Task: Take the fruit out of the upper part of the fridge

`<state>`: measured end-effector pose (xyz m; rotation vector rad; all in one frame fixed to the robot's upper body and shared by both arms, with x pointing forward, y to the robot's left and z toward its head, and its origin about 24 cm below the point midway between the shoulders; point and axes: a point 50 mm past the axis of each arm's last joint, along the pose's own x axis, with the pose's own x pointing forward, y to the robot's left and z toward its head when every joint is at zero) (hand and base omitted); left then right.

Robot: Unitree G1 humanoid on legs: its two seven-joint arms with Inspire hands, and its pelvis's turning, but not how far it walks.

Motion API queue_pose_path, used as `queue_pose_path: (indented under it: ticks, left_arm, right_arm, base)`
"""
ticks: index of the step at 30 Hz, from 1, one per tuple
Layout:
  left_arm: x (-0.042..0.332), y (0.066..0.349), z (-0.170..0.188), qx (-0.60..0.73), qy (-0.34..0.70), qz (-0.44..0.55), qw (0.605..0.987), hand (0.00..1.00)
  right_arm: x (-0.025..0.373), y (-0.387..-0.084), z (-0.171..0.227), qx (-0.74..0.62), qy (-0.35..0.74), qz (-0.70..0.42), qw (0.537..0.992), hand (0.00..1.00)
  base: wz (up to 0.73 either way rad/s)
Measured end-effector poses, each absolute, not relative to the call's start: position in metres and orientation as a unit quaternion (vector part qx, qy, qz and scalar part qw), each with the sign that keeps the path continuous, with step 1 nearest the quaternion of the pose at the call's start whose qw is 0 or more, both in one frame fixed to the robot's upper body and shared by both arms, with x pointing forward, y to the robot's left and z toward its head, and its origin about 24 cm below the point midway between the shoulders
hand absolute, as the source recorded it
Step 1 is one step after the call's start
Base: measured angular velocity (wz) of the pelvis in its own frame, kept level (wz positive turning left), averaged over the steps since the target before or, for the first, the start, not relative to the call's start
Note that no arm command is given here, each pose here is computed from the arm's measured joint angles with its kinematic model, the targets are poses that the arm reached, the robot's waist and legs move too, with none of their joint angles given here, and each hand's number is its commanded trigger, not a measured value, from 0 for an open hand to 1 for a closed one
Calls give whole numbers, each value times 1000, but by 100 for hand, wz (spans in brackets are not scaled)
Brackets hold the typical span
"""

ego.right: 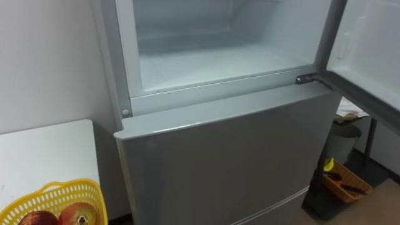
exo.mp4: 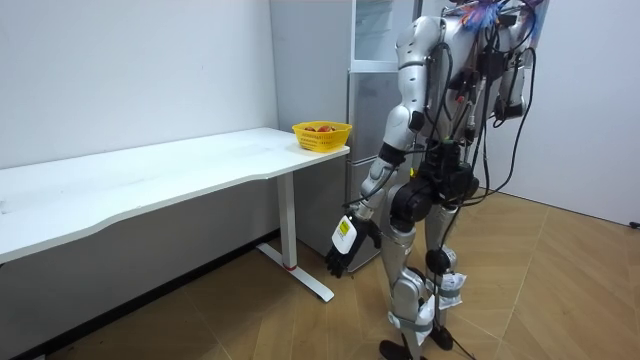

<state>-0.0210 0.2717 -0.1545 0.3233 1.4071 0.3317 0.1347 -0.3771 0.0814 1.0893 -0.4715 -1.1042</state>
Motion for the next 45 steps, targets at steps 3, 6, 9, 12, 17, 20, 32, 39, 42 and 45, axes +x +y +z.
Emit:
queue_pose_path:
  ticks: [3, 6, 9, 12, 17, 20, 32, 39, 42, 45]
  left_arm:
    - [-21, 272, -154, 148, 640, 152, 739, 0]
    - [-21, 272, -154, 147, 640, 152, 739, 0]
    - [-21, 273, -154, 147, 639, 155, 739, 0]
    - [-21, 273, -154, 149, 638, 157, 739, 0]
    - [-21, 274, -154, 158, 638, 157, 737, 0]
    - [-23, 275, -153, 157, 638, 162, 736, 0]
    - [-24, 276, -153, 151, 626, 164, 747, 0]
    - [-32, 273, -154, 145, 635, 162, 741, 0]
    - [-33, 272, -154, 143, 635, 162, 741, 0]
    - [-34, 271, -154, 142, 635, 162, 742, 0]
  right_arm:
    - [135, -376, 86, 489, -215, -494, 686, 0]
    - [133, -376, 88, 491, -218, -502, 678, 0]
    - [129, -378, 91, 492, -224, -514, 666, 0]
    - [126, -380, 93, 479, -229, -525, 666, 0]
    - [127, -379, 106, 423, -237, -548, 682, 0]
    - [126, -377, 111, 406, -242, -553, 686, 0]
    - [127, -375, 116, 399, -240, -551, 692, 0]
    - [127, -370, 128, 399, -260, -537, 696, 0]
    - [125, -367, 143, 393, -297, -517, 700, 0]
    - [124, -367, 143, 393, -300, -519, 698, 0]
  base:
    - [0]
    - [0]
    - [0]
    - [0]
    - [0]
    - [0]
    - [0]
    - [0]
    - [0]
    - [0]
